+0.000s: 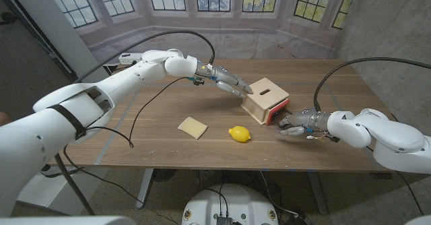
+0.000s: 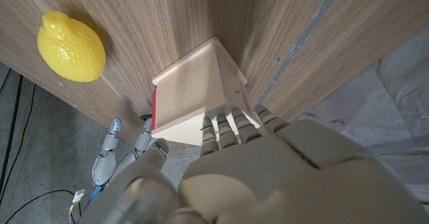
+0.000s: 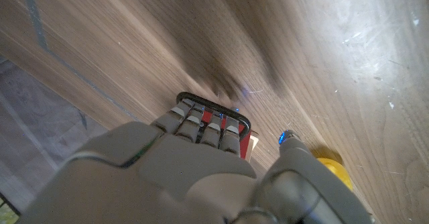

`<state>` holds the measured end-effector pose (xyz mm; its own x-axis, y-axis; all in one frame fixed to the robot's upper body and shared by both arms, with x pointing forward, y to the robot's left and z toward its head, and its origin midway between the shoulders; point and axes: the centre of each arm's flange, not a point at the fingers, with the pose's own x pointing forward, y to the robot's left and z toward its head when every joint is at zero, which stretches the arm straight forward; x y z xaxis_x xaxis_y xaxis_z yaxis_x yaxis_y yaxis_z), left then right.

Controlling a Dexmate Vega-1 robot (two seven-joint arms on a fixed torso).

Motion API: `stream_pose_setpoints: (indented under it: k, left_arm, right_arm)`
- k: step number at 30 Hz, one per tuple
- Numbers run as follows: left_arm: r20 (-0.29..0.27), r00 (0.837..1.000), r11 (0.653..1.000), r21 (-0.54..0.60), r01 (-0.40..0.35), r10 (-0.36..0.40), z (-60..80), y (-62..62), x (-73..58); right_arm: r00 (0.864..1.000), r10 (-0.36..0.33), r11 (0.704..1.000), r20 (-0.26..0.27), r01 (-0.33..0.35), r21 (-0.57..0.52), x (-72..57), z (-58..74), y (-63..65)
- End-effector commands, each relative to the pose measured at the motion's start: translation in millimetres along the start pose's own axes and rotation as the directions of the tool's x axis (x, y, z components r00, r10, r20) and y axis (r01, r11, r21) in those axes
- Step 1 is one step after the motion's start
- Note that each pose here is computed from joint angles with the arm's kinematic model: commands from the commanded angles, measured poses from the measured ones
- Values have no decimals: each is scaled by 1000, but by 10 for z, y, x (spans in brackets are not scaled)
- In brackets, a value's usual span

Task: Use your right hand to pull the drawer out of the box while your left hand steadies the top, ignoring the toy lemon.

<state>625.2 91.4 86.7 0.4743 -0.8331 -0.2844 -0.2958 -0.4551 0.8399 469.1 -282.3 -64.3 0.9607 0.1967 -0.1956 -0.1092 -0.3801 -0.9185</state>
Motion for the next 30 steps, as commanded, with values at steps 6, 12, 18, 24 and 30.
stream_pose_setpoints:
  k: [6,12,18,24,30]
  left_arm:
    - [-2,1000,1000,-18,4,-4,-15,-60,-5]
    - [-1,1000,1000,-20,4,-4,-20,-65,3]
    - [1,1000,1000,-22,5,-5,-23,-66,20]
    - [0,1000,1000,-22,5,-5,-41,-63,20]
    - [1,1000,1000,-24,6,-6,-55,-66,16]
  right_arm:
    - [999,38,999,-23,-38,-6,-48,-58,33]
    - [998,51,999,-34,-51,-3,-67,-82,59]
    - [997,59,998,-40,-59,1,-82,-84,82]
    - [996,69,998,-48,-68,9,-99,-82,105]
    - [995,79,997,-58,-78,17,-127,-75,126]
